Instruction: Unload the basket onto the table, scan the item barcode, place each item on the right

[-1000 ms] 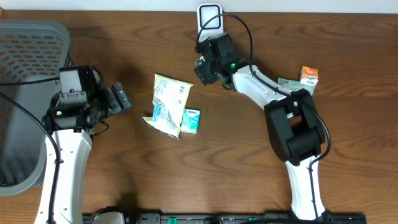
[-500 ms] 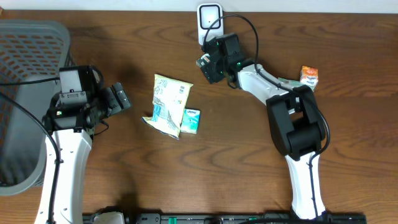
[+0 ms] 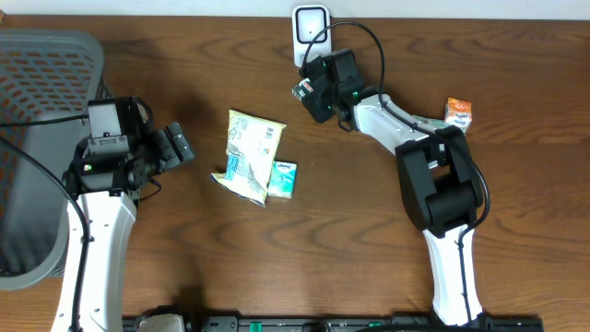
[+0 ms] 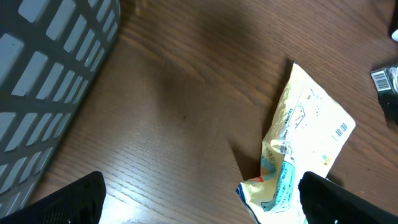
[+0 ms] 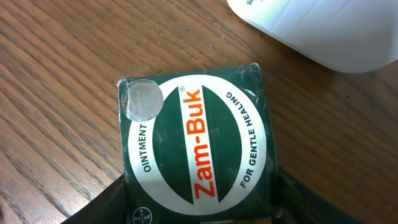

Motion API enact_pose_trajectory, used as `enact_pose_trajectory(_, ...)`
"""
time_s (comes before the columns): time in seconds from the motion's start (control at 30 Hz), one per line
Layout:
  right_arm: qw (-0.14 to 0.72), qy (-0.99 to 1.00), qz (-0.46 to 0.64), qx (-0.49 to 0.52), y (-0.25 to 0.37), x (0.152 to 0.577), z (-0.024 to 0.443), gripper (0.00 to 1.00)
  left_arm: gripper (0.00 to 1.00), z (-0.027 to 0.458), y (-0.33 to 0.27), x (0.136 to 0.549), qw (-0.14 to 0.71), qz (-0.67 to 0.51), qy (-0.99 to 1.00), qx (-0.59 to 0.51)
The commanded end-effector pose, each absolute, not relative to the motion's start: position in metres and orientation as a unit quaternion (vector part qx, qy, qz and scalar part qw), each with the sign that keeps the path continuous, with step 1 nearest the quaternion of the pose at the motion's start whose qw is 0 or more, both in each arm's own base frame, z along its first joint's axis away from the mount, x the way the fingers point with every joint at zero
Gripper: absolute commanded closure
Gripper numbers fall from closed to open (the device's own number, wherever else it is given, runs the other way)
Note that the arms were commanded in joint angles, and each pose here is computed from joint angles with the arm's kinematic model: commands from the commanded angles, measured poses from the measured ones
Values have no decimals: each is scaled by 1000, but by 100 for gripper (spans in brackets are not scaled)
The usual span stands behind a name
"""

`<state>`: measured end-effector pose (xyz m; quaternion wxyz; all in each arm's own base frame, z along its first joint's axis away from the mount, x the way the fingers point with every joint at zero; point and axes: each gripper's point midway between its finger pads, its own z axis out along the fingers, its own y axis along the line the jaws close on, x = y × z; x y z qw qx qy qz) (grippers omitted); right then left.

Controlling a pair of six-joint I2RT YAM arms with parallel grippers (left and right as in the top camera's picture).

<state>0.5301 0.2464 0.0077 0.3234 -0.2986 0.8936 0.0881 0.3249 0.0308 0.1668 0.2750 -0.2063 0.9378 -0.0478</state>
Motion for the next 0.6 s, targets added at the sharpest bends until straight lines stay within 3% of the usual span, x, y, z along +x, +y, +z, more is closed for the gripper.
enact_pose_trajectory(0.0, 308, 904, 94, -281, 245, 527, -3, 45, 2, 166, 32, 325, 273, -48, 938, -209)
enact_pose_trajectory(0.27, 272, 911, 124, -283, 249, 508, 1, 48, 2, 166, 32, 325, 273, -48, 938, -209)
enact_pose_trajectory(0.57, 209, 929, 137, -275, 237, 465, 44, 47, 2, 166, 32, 325, 273, -48, 938, -209)
